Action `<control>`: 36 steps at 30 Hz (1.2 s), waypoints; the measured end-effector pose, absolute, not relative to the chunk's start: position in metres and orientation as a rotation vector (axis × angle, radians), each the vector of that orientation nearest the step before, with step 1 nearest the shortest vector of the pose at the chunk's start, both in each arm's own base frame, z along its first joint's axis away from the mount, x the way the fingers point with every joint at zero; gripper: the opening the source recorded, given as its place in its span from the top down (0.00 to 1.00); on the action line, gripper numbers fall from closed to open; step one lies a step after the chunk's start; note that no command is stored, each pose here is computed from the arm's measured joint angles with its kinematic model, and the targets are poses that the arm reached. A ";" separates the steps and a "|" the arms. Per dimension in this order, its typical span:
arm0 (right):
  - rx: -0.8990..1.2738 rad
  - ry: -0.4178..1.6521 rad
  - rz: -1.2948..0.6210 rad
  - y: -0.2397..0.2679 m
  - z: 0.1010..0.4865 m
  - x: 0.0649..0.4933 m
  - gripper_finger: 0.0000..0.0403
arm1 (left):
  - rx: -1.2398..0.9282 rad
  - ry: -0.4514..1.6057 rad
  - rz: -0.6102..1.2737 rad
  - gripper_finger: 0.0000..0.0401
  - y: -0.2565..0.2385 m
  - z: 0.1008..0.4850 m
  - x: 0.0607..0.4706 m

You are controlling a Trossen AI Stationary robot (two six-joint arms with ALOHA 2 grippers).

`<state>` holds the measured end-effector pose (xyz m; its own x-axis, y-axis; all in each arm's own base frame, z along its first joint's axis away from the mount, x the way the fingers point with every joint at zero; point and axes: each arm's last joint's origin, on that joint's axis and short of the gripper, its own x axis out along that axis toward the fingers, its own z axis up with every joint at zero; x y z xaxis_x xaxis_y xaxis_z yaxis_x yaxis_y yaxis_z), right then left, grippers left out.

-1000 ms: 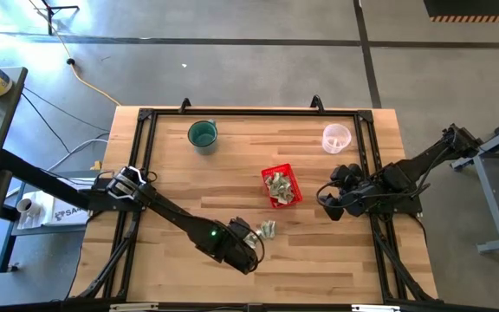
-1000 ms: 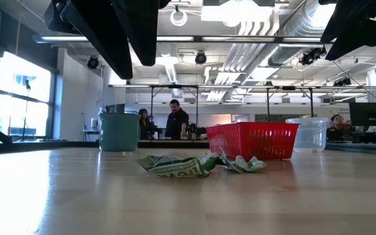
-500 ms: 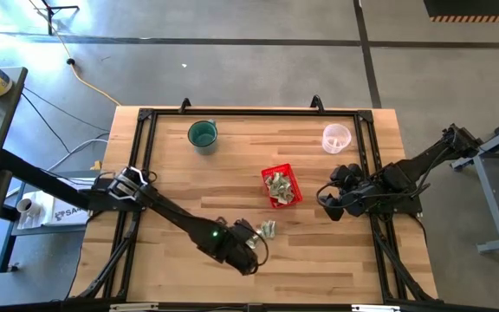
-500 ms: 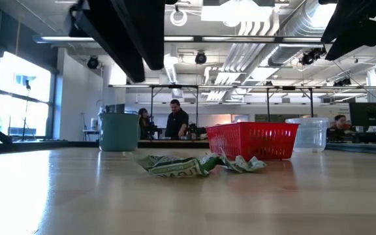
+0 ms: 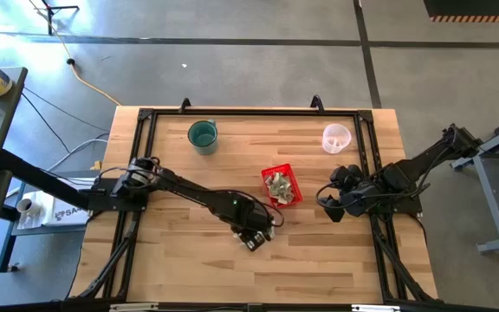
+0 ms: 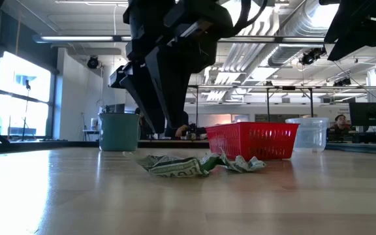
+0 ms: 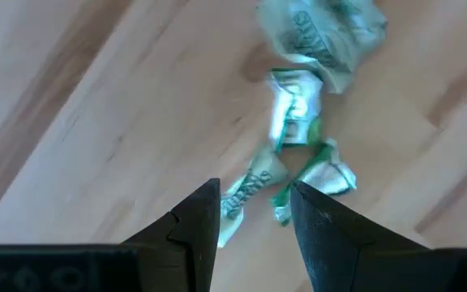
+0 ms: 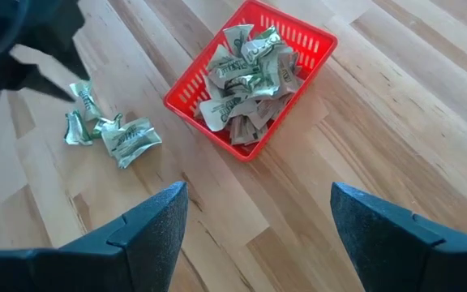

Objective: Pick and place items into bin
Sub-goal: Put the stevia packet into the orange bin

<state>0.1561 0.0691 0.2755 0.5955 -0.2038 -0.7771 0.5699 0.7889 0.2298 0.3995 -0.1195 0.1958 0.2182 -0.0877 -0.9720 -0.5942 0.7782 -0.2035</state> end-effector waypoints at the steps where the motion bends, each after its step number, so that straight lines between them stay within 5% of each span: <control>1: 0.493 0.818 -0.470 0.069 0.275 0.156 0.27 | -0.608 1.317 0.358 0.54 -0.120 0.195 0.400; 12: 0.468 0.832 -0.493 0.071 0.271 0.161 0.27 | -0.256 1.385 0.190 0.54 -0.141 0.172 0.395; 23: 0.465 0.897 -0.484 0.077 0.261 0.171 0.27 | -0.179 1.414 0.220 0.56 -0.138 0.155 0.398; 33: 0.461 0.877 -0.485 0.078 0.262 0.172 0.27 | -0.166 1.421 0.210 0.92 -0.138 0.153 0.398; 36: 0.450 0.864 -0.465 0.079 0.263 0.174 0.27 | -0.169 1.422 0.214 0.94 -0.138 0.153 0.398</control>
<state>0.1740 0.0789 0.2625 0.5634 -0.2032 -0.8008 0.5558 0.8104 0.1854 0.3978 -0.1379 0.1530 0.1349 0.0459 -0.9898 -0.2469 0.9690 0.0113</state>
